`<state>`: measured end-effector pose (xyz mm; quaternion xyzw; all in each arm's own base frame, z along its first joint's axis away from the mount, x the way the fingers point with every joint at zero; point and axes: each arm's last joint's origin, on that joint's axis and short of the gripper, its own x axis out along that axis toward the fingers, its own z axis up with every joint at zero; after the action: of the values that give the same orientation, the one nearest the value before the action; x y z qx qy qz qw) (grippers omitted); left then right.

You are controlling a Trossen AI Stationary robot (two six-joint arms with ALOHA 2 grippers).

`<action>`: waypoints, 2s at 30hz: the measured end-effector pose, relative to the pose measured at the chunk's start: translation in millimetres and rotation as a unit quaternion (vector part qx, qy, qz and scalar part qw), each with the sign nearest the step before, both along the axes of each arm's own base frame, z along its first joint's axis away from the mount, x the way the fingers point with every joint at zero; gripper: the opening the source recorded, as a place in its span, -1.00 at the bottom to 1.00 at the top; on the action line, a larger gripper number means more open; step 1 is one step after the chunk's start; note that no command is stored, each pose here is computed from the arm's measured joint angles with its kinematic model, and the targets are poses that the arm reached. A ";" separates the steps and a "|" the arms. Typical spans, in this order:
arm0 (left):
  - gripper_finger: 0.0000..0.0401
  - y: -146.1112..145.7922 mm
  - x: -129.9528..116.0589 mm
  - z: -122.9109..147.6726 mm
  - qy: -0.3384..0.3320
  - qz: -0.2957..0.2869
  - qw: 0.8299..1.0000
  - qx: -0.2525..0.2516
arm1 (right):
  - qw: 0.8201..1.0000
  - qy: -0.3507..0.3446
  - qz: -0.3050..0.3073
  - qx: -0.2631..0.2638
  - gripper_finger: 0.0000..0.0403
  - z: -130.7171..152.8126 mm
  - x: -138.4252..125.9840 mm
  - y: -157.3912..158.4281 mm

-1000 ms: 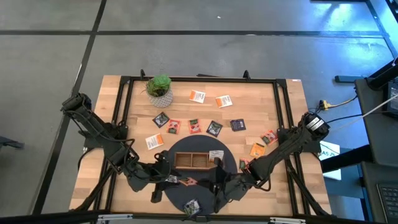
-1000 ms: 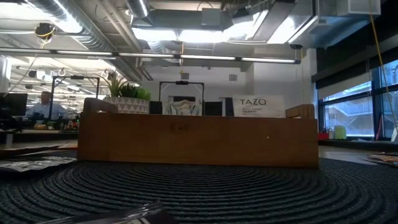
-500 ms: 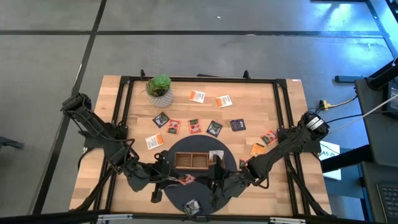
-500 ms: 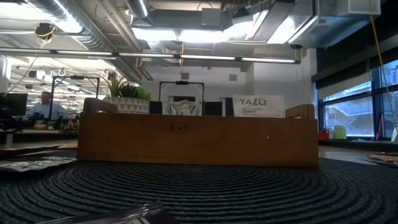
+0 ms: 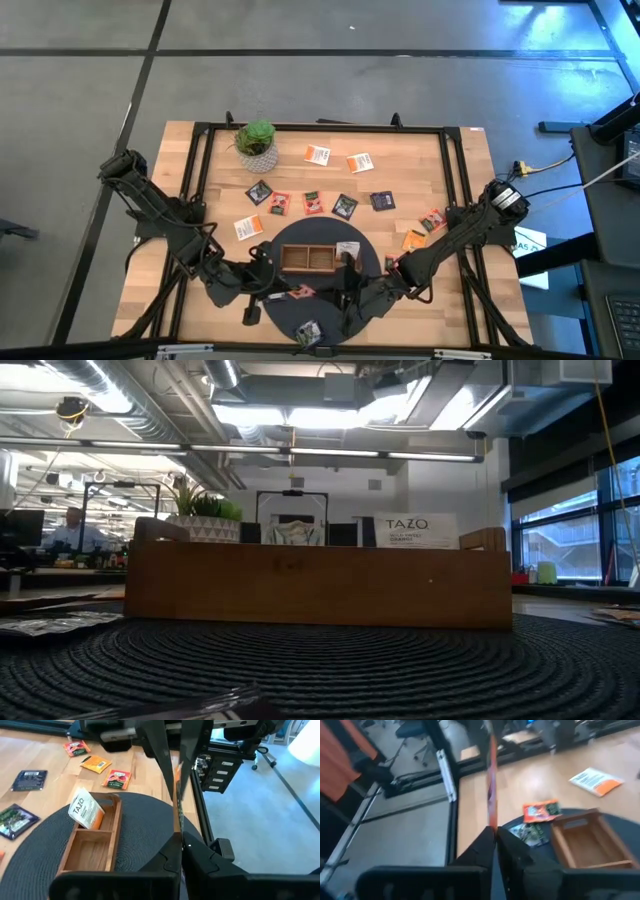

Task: Pick & Place Tea
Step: Put the orange tea bag into the left slot of the wooden organizer

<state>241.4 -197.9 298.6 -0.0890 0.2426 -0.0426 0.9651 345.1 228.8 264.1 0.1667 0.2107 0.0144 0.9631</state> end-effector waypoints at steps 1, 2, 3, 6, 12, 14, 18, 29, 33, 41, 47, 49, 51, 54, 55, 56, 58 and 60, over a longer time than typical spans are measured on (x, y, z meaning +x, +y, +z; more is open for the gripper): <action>-0.99 0.8 0.8 0.0 0.001 -0.004 1.000 0.002 | 1.000 0.006 0.008 0.008 -0.77 -0.7 -0.4 0.5; -0.99 2.1 1.8 -0.3 0.004 -0.008 1.000 0.004 | 1.000 0.015 0.013 0.015 -0.71 -1.9 -1.0 0.8; -0.99 4.1 3.3 -0.8 0.009 -0.010 1.000 0.002 | 0.999 0.028 0.013 0.020 -0.65 -3.9 -2.0 0.5; -0.99 13.0 9.6 -2.9 0.028 -0.018 0.999 -0.005 | 0.996 0.089 -0.005 0.032 -0.47 -14.2 -7.4 -2.8; -0.99 46.2 22.4 -14.2 0.106 -0.001 0.994 0.006 | 0.974 0.213 -0.035 0.071 -0.28 -31.1 -20.5 -9.3; -0.99 58.5 28.3 -16.8 0.123 0.002 0.992 0.006 | 0.965 0.245 -0.050 0.079 -0.27 -34.9 -24.7 -11.2; -0.99 78.0 41.7 -24.2 0.147 -0.017 0.989 0.013 | 0.952 0.282 -0.081 0.082 -0.28 -39.8 -31.2 -14.4; -0.99 106.0 60.5 -64.0 0.259 -0.033 0.964 0.045 | 0.954 0.271 -0.100 0.083 -0.29 -39.7 -36.9 -7.2; -0.99 112.9 57.8 -63.8 0.274 -0.030 0.960 0.058 | 0.954 0.269 -0.101 0.084 -0.29 -39.5 -36.7 -7.1; -0.99 121.8 62.0 -73.7 0.298 -0.014 0.952 0.070 | 0.954 0.271 -0.102 0.081 -0.29 -39.7 -36.2 -8.4; -0.99 121.1 63.3 -87.2 0.334 -0.012 0.939 0.076 | 0.954 0.271 -0.102 0.080 -0.29 -39.8 -36.3 -8.6; -0.99 121.8 62.2 -87.7 0.340 -0.004 0.937 0.078 | 0.954 0.271 -0.102 0.080 -0.29 -39.8 -36.3 -8.7; -0.99 122.4 61.8 -87.9 0.341 0.005 0.936 0.082 | 0.954 0.271 -0.101 0.079 -0.29 -39.8 -36.3 -8.6; -0.99 122.8 61.7 -86.3 0.337 0.013 0.938 0.080 | 0.954 0.271 -0.101 0.079 -0.29 -39.8 -36.3 -8.6; -0.99 122.6 62.1 -86.0 0.334 0.014 0.939 0.078 | 0.954 0.271 -0.101 0.079 -0.29 -39.8 -36.3 -8.7; -0.98 122.5 62.4 -85.9 0.333 0.015 0.940 0.077 | 0.954 0.271 -0.101 0.079 -0.29 -39.8 -36.3 -8.7; -0.98 122.6 62.6 -85.9 0.332 0.021 0.940 0.074 | 0.954 0.271 -0.101 0.079 -0.29 -39.8 -36.3 -8.7; -0.97 122.7 62.7 -85.8 0.332 0.027 0.940 0.072 | 0.954 0.271 -0.101 0.079 -0.29 -39.8 -36.3 -8.7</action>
<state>304.0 -75.2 212.7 -0.0349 0.5490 0.0334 0.8344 308.8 220.1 224.3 0.2600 0.4441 -0.1123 0.8501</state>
